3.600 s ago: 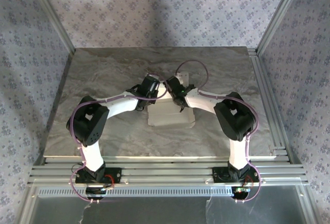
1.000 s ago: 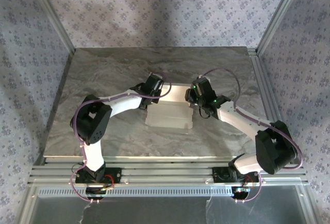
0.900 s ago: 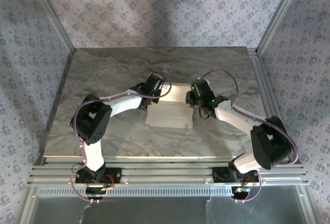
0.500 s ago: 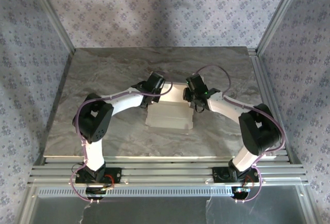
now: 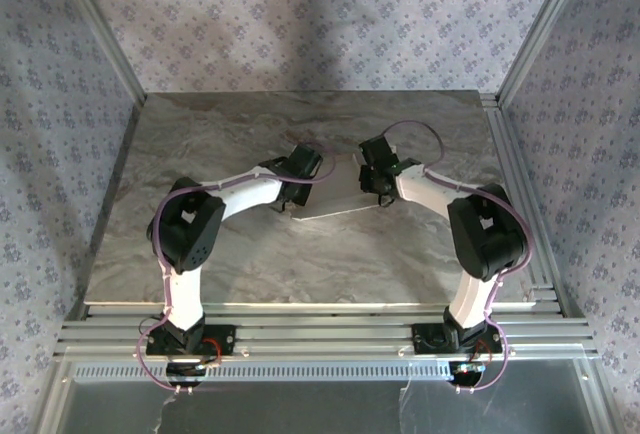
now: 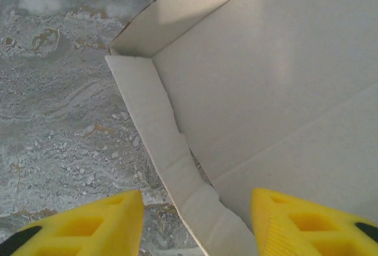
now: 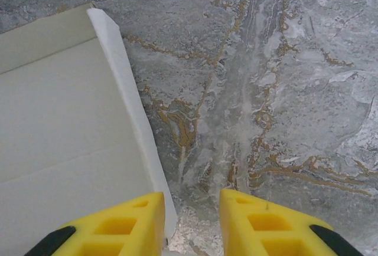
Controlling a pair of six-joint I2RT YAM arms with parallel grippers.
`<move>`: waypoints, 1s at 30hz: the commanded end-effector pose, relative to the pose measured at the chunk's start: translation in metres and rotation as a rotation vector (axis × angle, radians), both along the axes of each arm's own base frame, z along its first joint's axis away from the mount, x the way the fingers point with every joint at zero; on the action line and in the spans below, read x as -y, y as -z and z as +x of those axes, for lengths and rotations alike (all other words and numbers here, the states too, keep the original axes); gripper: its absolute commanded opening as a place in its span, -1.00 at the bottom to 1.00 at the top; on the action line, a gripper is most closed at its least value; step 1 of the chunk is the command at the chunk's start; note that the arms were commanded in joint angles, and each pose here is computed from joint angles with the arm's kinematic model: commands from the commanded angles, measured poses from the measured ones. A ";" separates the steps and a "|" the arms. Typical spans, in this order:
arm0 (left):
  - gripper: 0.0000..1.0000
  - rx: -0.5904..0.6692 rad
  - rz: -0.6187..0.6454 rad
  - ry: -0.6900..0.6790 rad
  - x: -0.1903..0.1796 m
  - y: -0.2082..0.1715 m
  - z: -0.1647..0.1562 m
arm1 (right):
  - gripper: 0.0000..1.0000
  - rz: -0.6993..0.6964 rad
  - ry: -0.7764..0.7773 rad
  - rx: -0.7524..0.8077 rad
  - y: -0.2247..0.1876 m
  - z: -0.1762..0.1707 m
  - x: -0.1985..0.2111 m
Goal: Fold the paper box
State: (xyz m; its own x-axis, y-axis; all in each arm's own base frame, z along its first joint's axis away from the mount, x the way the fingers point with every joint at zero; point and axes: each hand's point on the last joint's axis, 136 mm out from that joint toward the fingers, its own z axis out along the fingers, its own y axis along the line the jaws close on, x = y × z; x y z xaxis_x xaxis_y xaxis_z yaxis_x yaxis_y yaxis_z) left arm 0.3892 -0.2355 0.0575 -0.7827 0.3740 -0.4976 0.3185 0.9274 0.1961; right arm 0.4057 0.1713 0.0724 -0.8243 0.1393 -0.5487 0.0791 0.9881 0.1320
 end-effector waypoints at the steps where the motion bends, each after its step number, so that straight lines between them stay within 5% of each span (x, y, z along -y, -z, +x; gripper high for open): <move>1: 0.08 -0.011 -0.063 -0.052 -0.004 -0.027 0.007 | -0.34 0.006 0.026 -0.004 -0.016 0.006 0.003; 10: 0.12 -0.206 -0.167 -0.207 -0.019 -0.028 0.000 | -0.32 0.010 0.014 0.008 -0.032 0.008 0.008; 15: 0.12 -0.305 -0.311 -0.270 -0.001 -0.024 -0.003 | -0.32 0.011 0.011 -0.007 -0.036 0.005 0.014; 20: 0.06 -0.409 -0.319 -0.308 0.004 0.000 -0.014 | -0.32 0.031 0.017 -0.001 -0.051 0.009 0.019; 30: -0.39 -0.455 -0.308 -0.335 0.006 0.030 -0.015 | -0.31 0.030 0.020 0.014 -0.074 0.006 0.027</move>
State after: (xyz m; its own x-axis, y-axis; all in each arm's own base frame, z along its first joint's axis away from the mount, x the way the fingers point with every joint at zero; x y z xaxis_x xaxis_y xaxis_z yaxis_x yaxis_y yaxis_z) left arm 0.3779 -0.2395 0.0355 -0.9851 -0.0282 -0.1695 0.0024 0.9841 -0.1778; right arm 0.4164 0.1477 0.1289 -0.8171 0.1779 -0.5483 0.1055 0.9813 0.1611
